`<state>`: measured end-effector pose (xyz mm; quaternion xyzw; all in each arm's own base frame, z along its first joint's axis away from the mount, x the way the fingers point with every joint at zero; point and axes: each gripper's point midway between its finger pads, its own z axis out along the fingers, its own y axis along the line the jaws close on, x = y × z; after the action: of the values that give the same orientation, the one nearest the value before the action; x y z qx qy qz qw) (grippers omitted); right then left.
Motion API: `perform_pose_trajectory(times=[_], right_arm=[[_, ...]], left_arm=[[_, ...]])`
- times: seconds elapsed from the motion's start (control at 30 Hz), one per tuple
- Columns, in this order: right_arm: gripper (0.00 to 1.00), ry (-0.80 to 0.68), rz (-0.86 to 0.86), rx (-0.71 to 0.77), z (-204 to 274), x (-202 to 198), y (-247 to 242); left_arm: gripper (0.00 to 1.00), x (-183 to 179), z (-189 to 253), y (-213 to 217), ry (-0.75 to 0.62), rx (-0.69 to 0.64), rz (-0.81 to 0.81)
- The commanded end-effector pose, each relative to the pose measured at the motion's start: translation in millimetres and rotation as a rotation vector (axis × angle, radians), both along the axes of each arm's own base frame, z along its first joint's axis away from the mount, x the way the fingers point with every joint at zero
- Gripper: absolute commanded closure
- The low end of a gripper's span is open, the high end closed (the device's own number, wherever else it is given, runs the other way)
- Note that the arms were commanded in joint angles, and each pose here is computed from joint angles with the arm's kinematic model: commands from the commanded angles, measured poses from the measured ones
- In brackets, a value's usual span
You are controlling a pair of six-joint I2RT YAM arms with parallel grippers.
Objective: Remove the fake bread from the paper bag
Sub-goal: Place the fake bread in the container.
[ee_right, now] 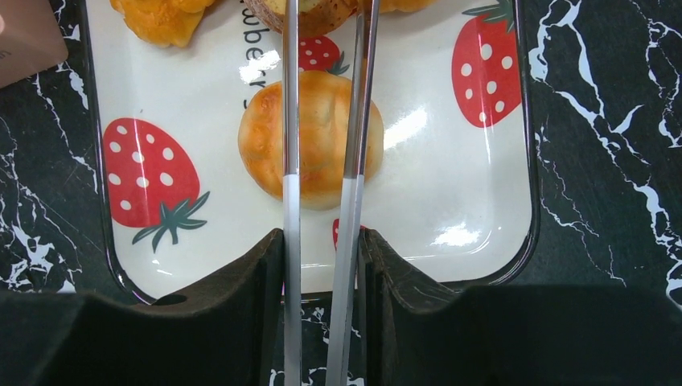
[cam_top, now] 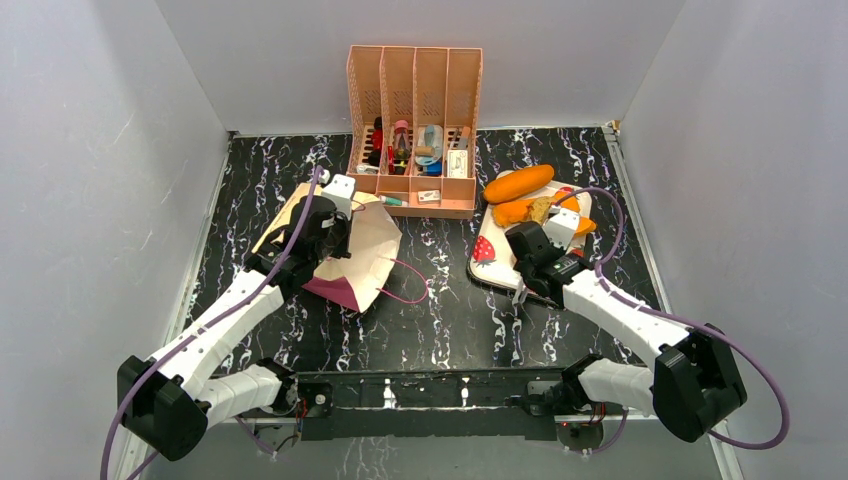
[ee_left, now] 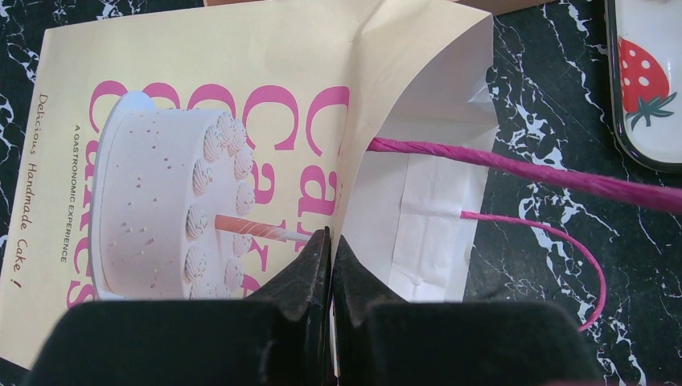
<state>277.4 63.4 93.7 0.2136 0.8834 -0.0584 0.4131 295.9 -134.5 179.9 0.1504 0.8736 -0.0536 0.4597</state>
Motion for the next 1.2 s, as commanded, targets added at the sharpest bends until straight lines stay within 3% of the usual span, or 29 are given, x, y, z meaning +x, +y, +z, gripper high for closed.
perform_pose_trajectory(times=[0.0, 0.13, 1.17], right_arm=[[0.66, -0.075, -0.007, 0.045, 15, 10, 5], [0.62, -0.070, -0.005, 0.055, 14, 9, 6], [0.65, -0.184, -0.042, 0.090, 50, 3, -5]], left_arm=[[1.00, 0, 8, -2, -0.018, -0.030, -0.006], [1.00, -1, 7, -2, -0.016, -0.030, -0.006], [1.00, -2, 5, -2, -0.006, -0.029, -0.005]])
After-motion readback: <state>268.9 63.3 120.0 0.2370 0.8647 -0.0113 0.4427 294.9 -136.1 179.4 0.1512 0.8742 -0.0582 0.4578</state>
